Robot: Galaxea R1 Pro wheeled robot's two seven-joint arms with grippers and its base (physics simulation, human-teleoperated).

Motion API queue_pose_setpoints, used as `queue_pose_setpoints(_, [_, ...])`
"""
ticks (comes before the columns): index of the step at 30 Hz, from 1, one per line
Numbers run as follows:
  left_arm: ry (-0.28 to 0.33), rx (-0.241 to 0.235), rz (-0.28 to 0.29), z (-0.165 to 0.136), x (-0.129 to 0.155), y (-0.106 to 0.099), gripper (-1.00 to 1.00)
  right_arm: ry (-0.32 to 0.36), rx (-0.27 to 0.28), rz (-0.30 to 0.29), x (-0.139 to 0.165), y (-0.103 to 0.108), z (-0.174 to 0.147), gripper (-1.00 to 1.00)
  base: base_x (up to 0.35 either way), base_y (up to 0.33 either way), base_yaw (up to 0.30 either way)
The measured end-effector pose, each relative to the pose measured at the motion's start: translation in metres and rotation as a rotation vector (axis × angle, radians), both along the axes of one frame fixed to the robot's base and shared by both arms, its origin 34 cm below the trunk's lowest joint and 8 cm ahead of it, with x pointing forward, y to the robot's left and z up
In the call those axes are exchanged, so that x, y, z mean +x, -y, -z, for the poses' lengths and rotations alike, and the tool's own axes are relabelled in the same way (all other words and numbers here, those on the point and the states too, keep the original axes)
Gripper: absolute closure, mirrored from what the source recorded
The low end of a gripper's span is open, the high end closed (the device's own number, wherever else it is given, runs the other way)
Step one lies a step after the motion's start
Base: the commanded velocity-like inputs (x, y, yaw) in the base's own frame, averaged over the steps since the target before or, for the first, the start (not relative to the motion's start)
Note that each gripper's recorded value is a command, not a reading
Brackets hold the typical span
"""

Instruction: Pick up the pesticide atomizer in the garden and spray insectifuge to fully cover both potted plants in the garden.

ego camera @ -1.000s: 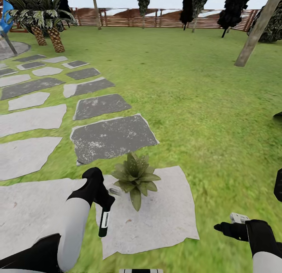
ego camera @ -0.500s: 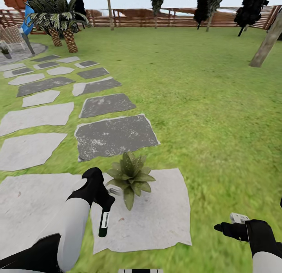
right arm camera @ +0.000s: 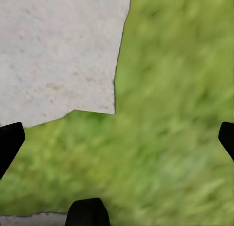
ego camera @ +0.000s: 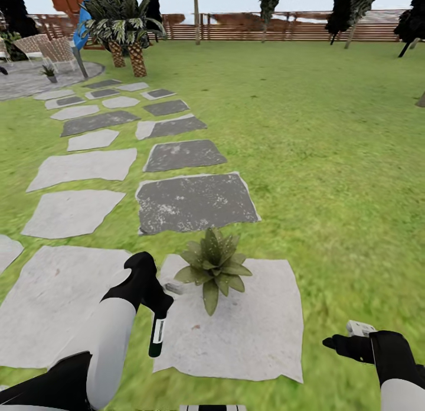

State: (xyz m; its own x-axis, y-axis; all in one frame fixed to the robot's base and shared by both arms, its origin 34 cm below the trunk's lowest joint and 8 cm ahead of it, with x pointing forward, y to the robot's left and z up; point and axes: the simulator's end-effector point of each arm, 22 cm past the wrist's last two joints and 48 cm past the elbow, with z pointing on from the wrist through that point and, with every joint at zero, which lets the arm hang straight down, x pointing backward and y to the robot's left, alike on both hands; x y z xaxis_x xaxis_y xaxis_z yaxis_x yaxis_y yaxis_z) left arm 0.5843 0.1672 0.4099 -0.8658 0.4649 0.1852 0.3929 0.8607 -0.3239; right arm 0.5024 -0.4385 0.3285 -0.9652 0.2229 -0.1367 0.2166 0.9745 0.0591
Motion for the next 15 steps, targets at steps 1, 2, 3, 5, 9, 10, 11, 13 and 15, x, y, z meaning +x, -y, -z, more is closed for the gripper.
queue_pose_setpoints(1, [0.000,0.000,0.001,0.0000,0.0000,-0.0001,1.00,0.000,0.000,0.000,0.0000,0.0000,0.0000,-1.00,0.000,0.000,0.250])
queue_pose_setpoints(2, [0.000,0.001,0.001,0.0000,0.0001,-0.0002,1.00,0.000,0.000,0.000,0.0000,-0.0002,0.0000,-1.00,0.000,0.000,0.217])
queue_pose_setpoints(3, [0.001,0.002,0.002,0.0000,0.0002,-0.0005,1.00,0.000,0.001,0.000,0.0000,-0.0003,0.0001,-1.00,0.000,0.000,0.149])
queue_pose_setpoints(5, [0.002,0.004,0.003,0.0001,0.0003,-0.0009,1.00,0.000,0.000,0.000,-0.0001,0.0000,0.0000,-1.00,0.000,0.000,0.062])
queue_pose_setpoints(9, [0.002,0.005,0.004,0.0001,0.0003,-0.0011,1.00,0.000,0.000,0.001,-0.0001,0.0005,-0.0002,-1.00,0.026,-0.157,0.013])
queue_pose_setpoints(10, [0.002,0.005,0.004,0.0000,0.0003,-0.0012,1.00,0.000,0.000,0.001,-0.0001,0.0005,-0.0003,-1.00,0.083,-0.293,0.003])
queue_pose_setpoints(11, [0.002,0.005,0.004,0.0000,0.0003,-0.0012,1.00,0.000,0.000,0.001,-0.0001,0.0006,-0.0003,-1.00,0.094,-0.314,0.001])
queue_pose_setpoints(13, [0.002,0.005,0.004,0.0000,0.0003,-0.0012,1.00,0.000,0.000,0.001,-0.0001,0.0005,-0.0004,-1.00,0.089,-0.323,-0.018])
queue_pose_setpoints(15, [0.002,0.005,0.004,0.0003,0.0002,-0.0012,1.00,0.001,0.000,0.001,-0.0001,0.0006,-0.0003,-1.00,0.044,-0.327,-0.058])
